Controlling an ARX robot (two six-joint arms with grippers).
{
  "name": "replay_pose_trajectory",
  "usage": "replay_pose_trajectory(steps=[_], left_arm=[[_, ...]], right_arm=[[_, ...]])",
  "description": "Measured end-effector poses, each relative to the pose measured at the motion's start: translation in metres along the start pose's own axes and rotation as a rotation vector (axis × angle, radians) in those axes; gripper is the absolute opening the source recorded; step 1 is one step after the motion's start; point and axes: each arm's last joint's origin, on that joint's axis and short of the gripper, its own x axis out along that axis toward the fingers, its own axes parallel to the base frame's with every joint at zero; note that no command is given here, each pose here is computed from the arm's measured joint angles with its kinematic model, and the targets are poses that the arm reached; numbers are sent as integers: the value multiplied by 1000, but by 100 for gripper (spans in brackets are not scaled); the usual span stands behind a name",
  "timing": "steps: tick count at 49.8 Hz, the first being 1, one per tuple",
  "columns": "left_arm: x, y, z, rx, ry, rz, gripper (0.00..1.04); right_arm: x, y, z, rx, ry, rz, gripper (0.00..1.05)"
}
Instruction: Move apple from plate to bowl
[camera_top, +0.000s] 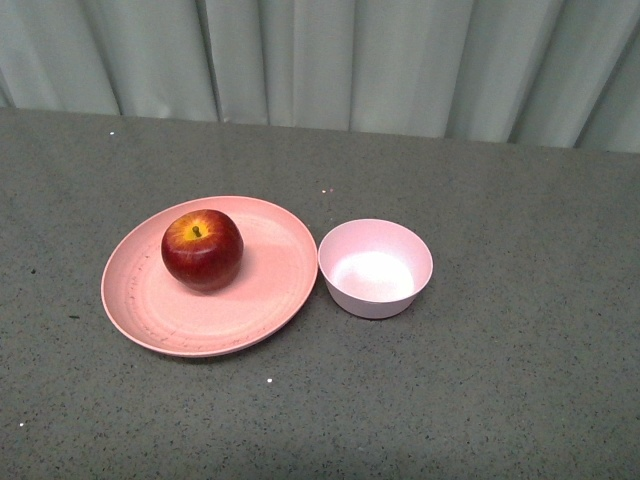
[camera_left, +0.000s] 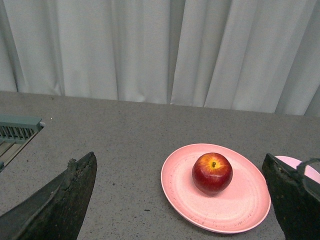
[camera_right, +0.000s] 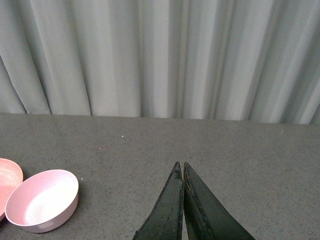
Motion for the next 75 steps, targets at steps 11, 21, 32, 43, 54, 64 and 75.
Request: replay_pose_trajectory(steps=[11,21,32,43,54,64,75], left_arm=[[0,0,0,0,0,0,98],[0,0,0,0,0,0,98],[0,0,0,0,0,0,98],[0,0,0,0,0,0,98],[0,0,0,0,0,0,98],[0,0,0,0,0,0,98],[0,0,0,0,0,0,98]], right_arm=[[-9,0,2,0,-9,0,1],[-15,0,4,0,-14,0,1],[-20,0,5,0,-19,0,1],[-25,0,5,0,-20,1,1],[-29,0,5,0,-21,0,1],[-31,0,5,0,-21,1,1],[-42,0,2,0,-16,2,1]])
